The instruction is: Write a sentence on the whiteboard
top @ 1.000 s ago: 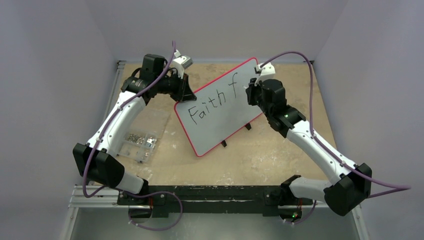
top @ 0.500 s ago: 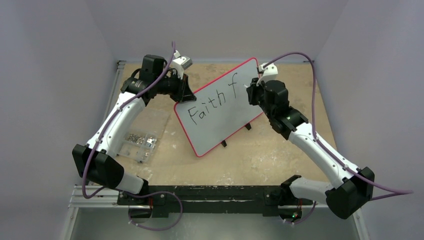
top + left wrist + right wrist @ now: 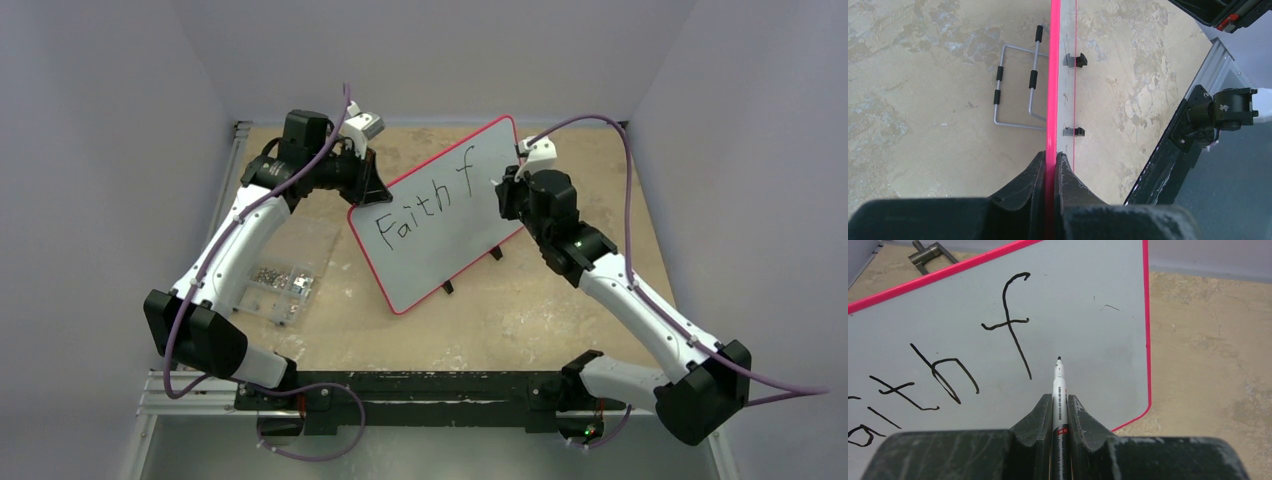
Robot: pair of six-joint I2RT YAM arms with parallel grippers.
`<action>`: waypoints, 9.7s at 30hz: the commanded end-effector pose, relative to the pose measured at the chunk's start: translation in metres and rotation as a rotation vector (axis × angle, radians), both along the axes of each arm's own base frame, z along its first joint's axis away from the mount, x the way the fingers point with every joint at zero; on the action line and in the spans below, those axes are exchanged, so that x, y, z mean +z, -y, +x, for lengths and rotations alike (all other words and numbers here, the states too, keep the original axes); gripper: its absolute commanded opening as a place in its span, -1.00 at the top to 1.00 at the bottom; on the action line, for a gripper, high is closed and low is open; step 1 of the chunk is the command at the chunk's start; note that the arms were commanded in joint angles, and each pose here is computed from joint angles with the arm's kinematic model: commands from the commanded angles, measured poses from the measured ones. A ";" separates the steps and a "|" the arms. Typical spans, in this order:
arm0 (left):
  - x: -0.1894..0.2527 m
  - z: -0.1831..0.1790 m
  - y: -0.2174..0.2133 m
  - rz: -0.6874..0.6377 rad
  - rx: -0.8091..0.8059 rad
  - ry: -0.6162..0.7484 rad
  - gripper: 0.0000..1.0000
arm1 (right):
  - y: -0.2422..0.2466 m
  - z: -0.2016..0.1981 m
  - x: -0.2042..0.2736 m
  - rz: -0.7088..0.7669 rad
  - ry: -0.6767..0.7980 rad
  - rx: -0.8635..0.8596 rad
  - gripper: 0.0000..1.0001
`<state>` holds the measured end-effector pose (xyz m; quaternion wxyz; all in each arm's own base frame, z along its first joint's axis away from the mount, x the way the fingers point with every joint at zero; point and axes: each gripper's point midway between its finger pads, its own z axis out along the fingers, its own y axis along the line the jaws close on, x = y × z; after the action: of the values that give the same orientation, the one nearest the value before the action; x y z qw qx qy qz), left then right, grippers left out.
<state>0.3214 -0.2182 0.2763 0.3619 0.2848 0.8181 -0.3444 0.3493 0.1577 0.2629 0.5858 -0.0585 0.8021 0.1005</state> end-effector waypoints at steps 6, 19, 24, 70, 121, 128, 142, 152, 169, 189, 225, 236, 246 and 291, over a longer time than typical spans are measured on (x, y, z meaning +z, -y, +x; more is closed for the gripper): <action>0.026 0.018 -0.011 0.013 0.063 0.162 1.00 | 0.002 0.006 0.023 0.032 0.079 -0.017 1.00; 0.025 0.019 -0.010 0.013 0.063 0.158 1.00 | -0.017 0.021 0.041 0.065 0.112 0.031 1.00; 0.024 0.019 -0.010 0.014 0.062 0.157 1.00 | -0.025 0.026 0.046 0.083 0.121 0.053 1.00; 0.026 0.018 -0.010 0.009 0.056 0.159 1.00 | -0.022 0.050 0.026 0.016 0.074 -0.020 1.00; 0.027 0.016 -0.010 0.010 0.056 0.163 1.00 | -0.007 0.044 0.036 0.022 0.108 -0.080 1.00; 0.027 0.017 -0.011 0.013 0.058 0.165 1.00 | -0.014 0.050 0.028 0.024 0.092 -0.063 1.00; 0.025 0.017 -0.011 0.017 0.059 0.161 1.00 | -0.001 0.062 0.024 -0.017 0.083 -0.130 1.00; 0.025 0.018 -0.011 0.019 0.061 0.162 1.00 | -0.014 0.065 0.036 0.023 0.093 -0.075 1.00; 0.028 0.016 -0.012 0.015 0.061 0.169 1.00 | -0.016 0.036 -0.017 0.041 -0.021 -0.012 1.00; 0.028 0.017 -0.012 0.016 0.063 0.172 1.00 | 0.009 0.053 0.039 -0.026 0.083 -0.150 1.00; 0.030 0.016 -0.013 0.018 0.062 0.176 1.00 | -0.001 0.067 0.007 -0.004 0.014 -0.118 1.00; 0.030 0.016 -0.013 0.017 0.062 0.175 1.00 | 0.002 0.058 -0.031 -0.022 -0.059 -0.127 1.00; 0.030 0.016 -0.012 0.016 0.061 0.175 1.00 | 0.005 0.074 0.000 -0.037 0.002 -0.160 1.00; 0.032 0.014 -0.011 0.007 0.055 0.178 1.00 | 0.060 0.066 0.040 0.305 0.039 -0.042 1.00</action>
<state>0.3208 -0.2159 0.2767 0.3642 0.2738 0.8223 -0.3409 0.4210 0.0909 0.2795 0.5870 0.0483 0.7964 0.1371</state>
